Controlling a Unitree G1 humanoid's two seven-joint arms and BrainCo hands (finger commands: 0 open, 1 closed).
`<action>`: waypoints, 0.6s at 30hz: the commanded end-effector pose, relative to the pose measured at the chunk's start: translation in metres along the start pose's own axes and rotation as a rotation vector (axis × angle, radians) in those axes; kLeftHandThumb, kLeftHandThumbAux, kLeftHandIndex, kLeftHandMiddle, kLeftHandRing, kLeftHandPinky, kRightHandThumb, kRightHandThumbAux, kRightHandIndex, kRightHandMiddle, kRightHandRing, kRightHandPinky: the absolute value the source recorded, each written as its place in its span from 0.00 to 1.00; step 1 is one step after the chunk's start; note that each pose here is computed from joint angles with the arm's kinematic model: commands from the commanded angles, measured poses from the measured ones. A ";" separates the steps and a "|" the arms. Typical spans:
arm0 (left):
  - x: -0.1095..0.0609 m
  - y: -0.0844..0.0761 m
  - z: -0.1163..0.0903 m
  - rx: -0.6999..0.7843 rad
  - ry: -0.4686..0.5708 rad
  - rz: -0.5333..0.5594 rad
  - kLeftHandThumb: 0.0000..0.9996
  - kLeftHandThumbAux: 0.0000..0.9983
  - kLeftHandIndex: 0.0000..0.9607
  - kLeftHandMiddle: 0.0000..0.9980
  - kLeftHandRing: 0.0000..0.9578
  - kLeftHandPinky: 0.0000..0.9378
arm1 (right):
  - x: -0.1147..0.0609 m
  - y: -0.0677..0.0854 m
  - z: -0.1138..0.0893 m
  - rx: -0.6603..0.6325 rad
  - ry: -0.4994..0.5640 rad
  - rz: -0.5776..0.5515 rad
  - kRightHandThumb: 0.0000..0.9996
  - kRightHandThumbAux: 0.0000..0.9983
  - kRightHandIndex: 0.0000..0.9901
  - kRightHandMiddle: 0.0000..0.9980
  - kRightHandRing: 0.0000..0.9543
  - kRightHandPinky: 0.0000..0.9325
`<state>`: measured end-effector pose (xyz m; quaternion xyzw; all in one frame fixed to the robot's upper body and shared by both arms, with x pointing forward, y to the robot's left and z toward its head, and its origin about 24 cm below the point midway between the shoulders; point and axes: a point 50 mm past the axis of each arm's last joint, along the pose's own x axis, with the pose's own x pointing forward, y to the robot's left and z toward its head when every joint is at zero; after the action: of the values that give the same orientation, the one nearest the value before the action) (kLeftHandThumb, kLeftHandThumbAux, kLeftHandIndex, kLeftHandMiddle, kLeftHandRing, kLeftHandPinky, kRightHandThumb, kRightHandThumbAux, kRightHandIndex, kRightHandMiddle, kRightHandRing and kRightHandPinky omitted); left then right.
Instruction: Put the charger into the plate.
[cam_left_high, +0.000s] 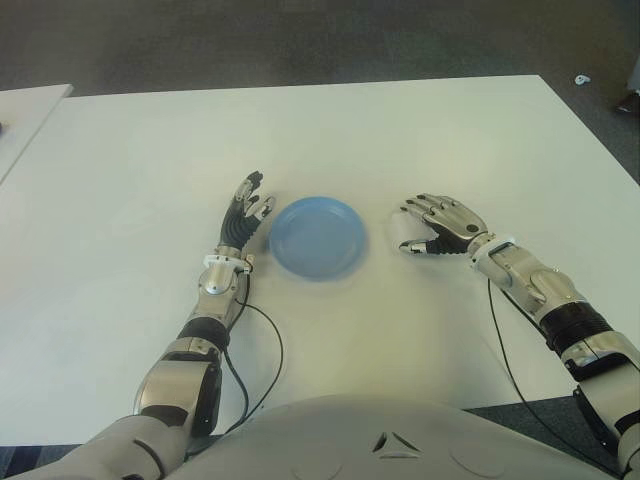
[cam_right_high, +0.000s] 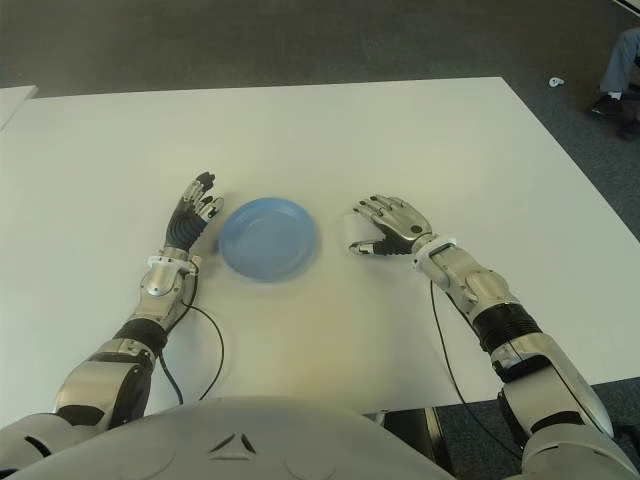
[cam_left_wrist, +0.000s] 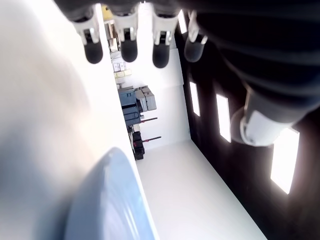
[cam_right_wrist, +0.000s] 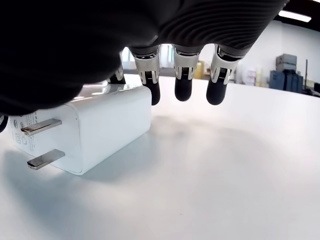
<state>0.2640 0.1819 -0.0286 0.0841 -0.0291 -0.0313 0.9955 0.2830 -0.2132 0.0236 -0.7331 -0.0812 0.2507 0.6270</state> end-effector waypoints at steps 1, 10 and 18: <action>-0.053 -0.005 -0.042 -0.020 0.215 -0.010 0.00 0.55 0.08 0.10 0.05 0.02 | 0.000 0.017 0.004 -0.017 -0.001 0.069 0.30 0.14 0.00 0.00 0.00 0.00; -0.052 -0.005 -0.041 -0.029 0.206 -0.013 0.00 0.56 0.09 0.10 0.06 0.04 | 0.002 0.023 0.004 -0.029 0.008 0.082 0.30 0.14 0.00 0.00 0.00 0.00; -0.052 -0.004 -0.042 -0.025 0.215 -0.013 0.00 0.55 0.08 0.10 0.06 0.03 | 0.005 0.030 0.004 -0.031 0.017 0.090 0.30 0.14 0.00 0.00 0.00 0.00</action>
<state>0.2620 0.1840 -0.0286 0.0811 -0.0299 -0.0306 0.9958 0.2880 -0.2128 0.0117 -0.7412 -0.0756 0.2439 0.6208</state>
